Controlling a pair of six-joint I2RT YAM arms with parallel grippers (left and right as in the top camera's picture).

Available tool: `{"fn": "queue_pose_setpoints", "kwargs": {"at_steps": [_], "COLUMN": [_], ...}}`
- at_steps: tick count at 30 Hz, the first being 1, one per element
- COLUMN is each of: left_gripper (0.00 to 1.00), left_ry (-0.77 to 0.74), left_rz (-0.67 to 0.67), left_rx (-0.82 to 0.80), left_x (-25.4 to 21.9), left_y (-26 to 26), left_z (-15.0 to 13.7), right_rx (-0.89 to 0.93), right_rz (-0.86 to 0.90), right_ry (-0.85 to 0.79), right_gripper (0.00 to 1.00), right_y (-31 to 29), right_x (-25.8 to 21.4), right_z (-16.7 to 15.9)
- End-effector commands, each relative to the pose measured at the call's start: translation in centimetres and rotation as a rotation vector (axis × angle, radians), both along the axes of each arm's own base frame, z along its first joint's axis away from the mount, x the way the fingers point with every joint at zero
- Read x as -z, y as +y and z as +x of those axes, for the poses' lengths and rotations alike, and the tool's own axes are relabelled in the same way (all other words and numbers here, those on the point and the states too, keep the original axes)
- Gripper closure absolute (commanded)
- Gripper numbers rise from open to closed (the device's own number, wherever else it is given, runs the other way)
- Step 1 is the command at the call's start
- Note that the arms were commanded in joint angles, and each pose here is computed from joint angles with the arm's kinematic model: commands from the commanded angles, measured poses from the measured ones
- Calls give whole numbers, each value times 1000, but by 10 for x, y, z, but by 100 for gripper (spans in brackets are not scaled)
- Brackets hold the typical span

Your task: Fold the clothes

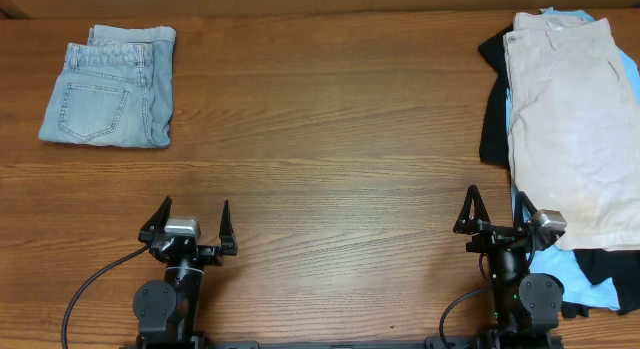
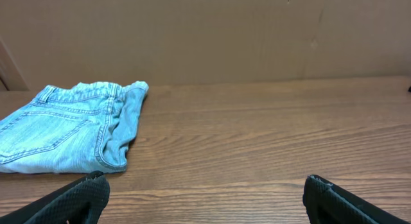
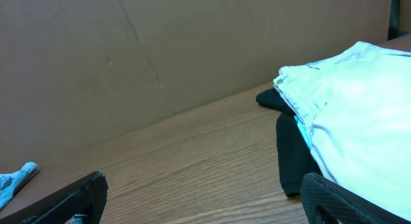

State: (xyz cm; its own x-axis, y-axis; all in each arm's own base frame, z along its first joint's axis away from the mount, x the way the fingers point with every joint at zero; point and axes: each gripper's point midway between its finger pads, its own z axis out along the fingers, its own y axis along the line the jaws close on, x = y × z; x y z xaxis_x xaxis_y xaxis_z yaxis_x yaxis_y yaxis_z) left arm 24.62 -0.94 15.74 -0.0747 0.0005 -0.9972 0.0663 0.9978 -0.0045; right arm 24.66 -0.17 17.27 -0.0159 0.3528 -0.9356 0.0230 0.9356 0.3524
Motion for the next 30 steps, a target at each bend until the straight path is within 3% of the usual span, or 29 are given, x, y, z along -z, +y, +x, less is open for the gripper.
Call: {"fn": "queue_pose_setpoints", "kwargs": {"at_steps": [1, 30], "left_gripper": [0, 0], "left_ry": [-4, -4], "left_rz": [-9, -8], "left_rx": [-5, -14], "left_x": [0, 0], "left_y": [1, 3], "left_z": [0, 0], "right_rx": [0, 0], "right_rz": [-3, -3], "right_ry": [-6, -6], "right_gripper": [0, 0], "right_y": [0, 0], "right_x": [1, 1], "right_z": [0, 0]}}
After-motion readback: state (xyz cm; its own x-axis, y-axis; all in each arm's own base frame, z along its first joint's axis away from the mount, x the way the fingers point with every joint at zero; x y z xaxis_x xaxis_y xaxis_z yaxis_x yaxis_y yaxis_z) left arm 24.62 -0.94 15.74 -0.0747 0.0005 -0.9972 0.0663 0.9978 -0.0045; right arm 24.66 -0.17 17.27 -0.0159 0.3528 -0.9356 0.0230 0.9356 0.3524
